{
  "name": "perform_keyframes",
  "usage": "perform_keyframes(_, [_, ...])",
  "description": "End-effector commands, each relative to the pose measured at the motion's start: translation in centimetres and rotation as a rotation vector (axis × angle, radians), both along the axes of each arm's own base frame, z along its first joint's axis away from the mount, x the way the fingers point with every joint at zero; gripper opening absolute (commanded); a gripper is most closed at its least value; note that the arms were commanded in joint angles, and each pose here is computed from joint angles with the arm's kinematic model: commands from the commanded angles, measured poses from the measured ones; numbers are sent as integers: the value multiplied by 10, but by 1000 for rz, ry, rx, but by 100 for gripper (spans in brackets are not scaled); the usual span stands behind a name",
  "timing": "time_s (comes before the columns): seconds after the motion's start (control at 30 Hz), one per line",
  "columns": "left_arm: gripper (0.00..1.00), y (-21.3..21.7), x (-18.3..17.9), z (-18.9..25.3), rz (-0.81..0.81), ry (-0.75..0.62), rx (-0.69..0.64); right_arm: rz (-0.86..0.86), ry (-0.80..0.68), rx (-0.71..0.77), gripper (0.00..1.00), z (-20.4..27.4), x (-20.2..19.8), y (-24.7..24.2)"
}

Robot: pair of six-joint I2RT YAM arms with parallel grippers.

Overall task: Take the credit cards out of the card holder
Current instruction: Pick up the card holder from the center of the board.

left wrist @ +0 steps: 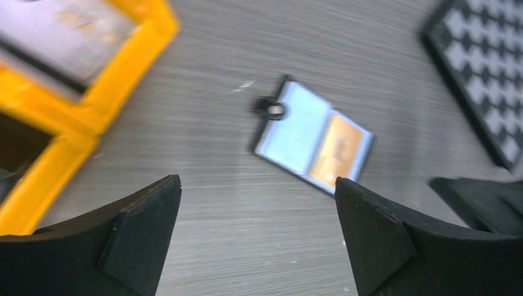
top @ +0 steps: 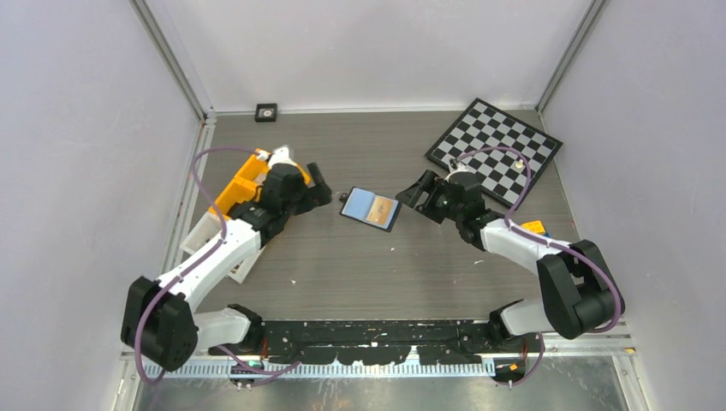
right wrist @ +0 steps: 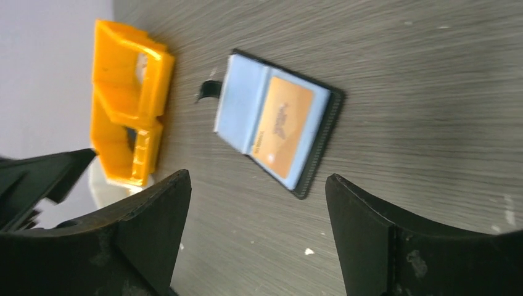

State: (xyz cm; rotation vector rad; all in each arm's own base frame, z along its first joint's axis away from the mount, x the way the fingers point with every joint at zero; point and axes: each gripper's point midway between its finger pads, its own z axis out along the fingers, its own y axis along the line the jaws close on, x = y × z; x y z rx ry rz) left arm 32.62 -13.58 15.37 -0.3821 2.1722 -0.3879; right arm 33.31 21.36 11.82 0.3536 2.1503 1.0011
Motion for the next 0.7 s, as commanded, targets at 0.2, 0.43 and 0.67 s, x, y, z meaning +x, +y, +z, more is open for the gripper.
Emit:
perform_keyframes(0.2, [97, -109, 23, 16, -411, -131, -164, -447, 38, -224, 86, 10, 24, -79])
perform_keyframes(0.43, [96, -115, 27, -7, -443, -113, -147, -506, 70, -302, 87, 0, 27, -89])
perform_keyframes(0.67, [96, -123, 34, -33, -462, -35, -132, -301, 61, -308, 87, -1, 27, -59])
